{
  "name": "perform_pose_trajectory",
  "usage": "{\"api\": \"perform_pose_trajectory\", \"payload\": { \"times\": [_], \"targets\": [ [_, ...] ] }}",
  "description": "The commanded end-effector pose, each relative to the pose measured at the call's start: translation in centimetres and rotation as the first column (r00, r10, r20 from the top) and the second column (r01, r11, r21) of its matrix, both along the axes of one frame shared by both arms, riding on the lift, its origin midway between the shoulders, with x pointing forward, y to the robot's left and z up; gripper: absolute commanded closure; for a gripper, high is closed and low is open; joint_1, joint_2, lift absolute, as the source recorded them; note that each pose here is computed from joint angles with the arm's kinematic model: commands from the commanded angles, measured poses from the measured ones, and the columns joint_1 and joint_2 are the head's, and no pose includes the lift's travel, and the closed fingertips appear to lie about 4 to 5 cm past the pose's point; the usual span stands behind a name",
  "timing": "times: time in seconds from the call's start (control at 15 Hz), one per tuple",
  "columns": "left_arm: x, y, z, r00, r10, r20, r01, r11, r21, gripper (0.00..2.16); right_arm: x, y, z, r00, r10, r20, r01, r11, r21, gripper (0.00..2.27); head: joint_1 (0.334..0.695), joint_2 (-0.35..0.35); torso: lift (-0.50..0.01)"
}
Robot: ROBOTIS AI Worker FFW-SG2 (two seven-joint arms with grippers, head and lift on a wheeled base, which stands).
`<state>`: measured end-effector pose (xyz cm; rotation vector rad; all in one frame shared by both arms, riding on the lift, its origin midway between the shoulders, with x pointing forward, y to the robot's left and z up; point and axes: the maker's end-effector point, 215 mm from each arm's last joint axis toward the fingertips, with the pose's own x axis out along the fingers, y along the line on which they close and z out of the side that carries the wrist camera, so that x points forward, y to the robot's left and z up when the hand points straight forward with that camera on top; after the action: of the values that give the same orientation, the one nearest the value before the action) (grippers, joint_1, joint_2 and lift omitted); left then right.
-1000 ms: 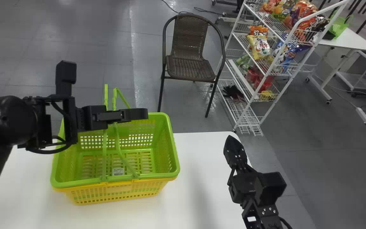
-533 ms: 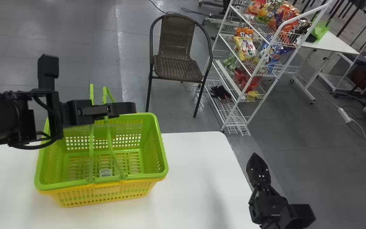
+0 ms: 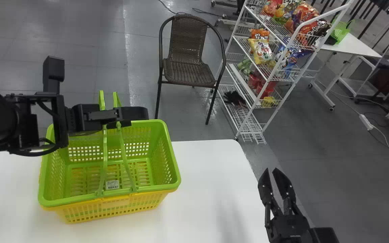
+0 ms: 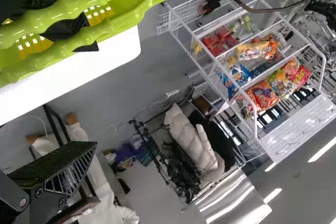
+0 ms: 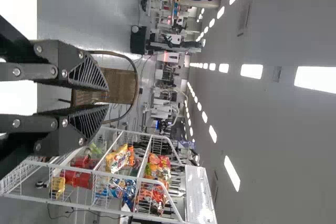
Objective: Grasp handle with right gripper to insert into left gripper then lift and swing left to center
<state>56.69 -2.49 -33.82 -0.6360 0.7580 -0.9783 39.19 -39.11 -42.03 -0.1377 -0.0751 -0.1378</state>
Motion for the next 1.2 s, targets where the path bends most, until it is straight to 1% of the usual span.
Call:
{"api": "perform_pose_trajectory", "payload": {
  "times": [0.0,0.07,0.2,0.33,0.47,0.53,0.67,1.0,1.07,1.13],
  "targets": [
    [0.0,-0.3,0.7,1.000,-0.009,-0.006,0.009,1.000,-0.013,0.20,-0.1,0.3,-0.6,1.000,0.002,-0.012,-0.002,1.000,0.004,0.00,0.695,-0.350,0.000],
    [0.2,-0.3,1.3,1.000,-0.010,-0.002,0.010,1.000,-0.019,0.20,-0.1,0.5,-0.8,1.000,0.005,-0.014,-0.005,1.000,0.007,0.00,0.695,-0.350,0.000],
    [0.3,-0.4,1.8,0.999,-0.022,-0.026,0.022,0.999,-0.031,0.20,-0.2,0.8,-0.9,1.000,0.011,-0.017,-0.011,1.000,0.007,0.00,0.695,-0.350,0.000],
    [0.5,-0.5,2.4,0.999,-0.029,-0.038,0.027,0.998,-0.055,0.20,-0.2,0.9,-1.0,1.000,0.010,-0.019,-0.010,1.000,0.008,0.01,0.695,-0.350,0.000],
    [0.6,-0.3,3.7,0.997,-0.042,-0.058,0.036,0.995,-0.095,0.20,-0.3,0.9,-1.3,1.000,0.009,-0.023,-0.008,1.000,0.010,0.01,0.695,-0.350,0.000],
    [0.5,-0.6,4.7,0.997,-0.053,-0.060,0.046,0.992,-0.113,0.20,-0.3,0.8,-1.3,1.000,0.008,-0.025,-0.008,1.000,0.011,0.01,0.695,-0.350,0.000],
    [0.3,-0.4,6.7,0.993,-0.081,-0.085,0.065,0.984,-0.168,0.20,-0.4,0.9,-1.5,1.000,0.007,-0.028,-0.007,1.000,0.012,0.01,0.695,-0.350,0.000],
    [-0.6,0.0,10.2,0.982,-0.140,-0.124,0.105,0.962,-0.251,0.20,-0.5,0.8,-1.9,0.999,0.005,-0.035,-0.004,1.000,0.015,0.01,0.695,-0.350,0.000],
    [-0.9,-0.1,10.9,0.977,-0.161,-0.140,0.118,0.954,-0.276,0.20,-0.5,0.8,-1.9,0.999,0.005,-0.034,-0.004,1.000,0.014,0.01,0.695,-0.350,0.000],
    [-1.2,-0.2,11.6,0.973,-0.179,-0.144,0.131,0.948,-0.290,0.20,-0.6,0.8,-2.0,0.999,0.004,-0.035,-0.003,1.000,0.016,0.01,0.695,-0.350,0.000]
  ]
}}
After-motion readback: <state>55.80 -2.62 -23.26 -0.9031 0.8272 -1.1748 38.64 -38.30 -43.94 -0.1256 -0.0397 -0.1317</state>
